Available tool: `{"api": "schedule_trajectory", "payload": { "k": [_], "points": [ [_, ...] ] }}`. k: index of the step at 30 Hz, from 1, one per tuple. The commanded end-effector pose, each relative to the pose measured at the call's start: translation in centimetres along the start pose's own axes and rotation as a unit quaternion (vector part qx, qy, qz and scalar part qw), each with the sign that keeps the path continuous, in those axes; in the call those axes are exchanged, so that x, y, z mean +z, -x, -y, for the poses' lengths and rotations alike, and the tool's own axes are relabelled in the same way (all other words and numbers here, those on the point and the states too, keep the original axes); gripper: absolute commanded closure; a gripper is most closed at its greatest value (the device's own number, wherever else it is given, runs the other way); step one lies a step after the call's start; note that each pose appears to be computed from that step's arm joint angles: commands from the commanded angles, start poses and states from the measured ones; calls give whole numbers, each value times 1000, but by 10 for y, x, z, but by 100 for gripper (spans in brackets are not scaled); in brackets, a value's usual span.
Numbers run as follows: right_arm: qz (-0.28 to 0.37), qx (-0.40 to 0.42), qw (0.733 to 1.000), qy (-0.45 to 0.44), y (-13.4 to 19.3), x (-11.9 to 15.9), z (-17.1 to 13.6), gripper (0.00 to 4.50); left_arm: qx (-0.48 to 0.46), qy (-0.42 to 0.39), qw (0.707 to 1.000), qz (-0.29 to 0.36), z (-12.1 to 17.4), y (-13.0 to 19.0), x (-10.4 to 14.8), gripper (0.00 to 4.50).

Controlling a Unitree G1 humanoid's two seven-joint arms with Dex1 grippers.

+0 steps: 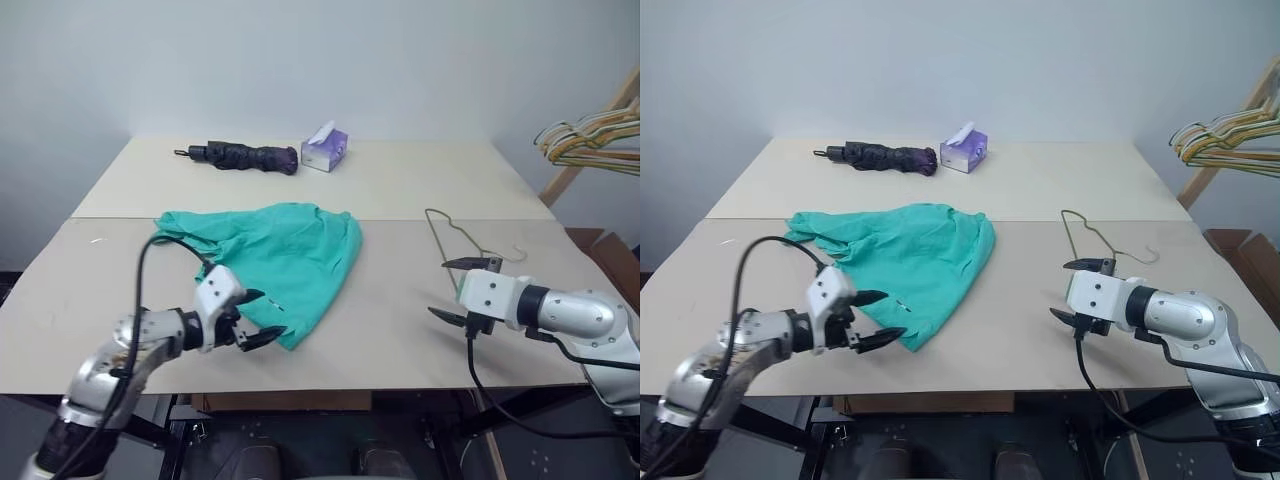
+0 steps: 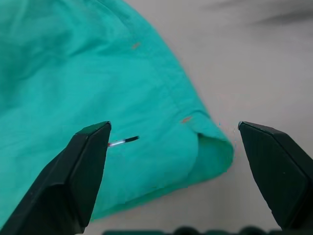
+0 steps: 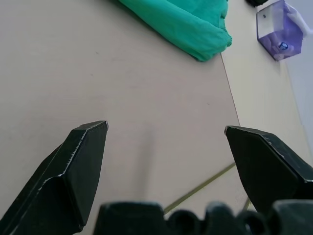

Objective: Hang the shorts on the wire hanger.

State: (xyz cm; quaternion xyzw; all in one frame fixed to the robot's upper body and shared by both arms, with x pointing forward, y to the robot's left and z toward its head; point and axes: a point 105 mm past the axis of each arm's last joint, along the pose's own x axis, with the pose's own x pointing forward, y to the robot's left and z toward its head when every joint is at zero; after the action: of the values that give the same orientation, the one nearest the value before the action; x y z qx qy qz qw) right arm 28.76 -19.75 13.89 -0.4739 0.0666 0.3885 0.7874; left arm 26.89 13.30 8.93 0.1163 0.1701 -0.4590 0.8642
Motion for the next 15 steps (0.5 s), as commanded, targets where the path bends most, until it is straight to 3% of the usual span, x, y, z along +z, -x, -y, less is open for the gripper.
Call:
{"api": "schedule_trajectory", "payload": {
  "k": [1, 9, 12, 15],
  "points": [
    [-3, -25, 1000, 9, 5, 6, 9, 4, 13, -35, 999, -18, 3, -18, -3, 0],
    [-5, -29, 1000, 10, 4, 7, 11, 4, 24, -30, 998, -56, 12, -37, -19, 0],
    [-5, -28, 1000, 11, 3, 7, 11, 0, 48, -14, 997, -50, 7, -38, -17, 61],
    [-4, -26, 1000, 12, 2, 7, 10, 0, 61, -20, 996, -56, 3, -36, -16, 155]
  ]
}}
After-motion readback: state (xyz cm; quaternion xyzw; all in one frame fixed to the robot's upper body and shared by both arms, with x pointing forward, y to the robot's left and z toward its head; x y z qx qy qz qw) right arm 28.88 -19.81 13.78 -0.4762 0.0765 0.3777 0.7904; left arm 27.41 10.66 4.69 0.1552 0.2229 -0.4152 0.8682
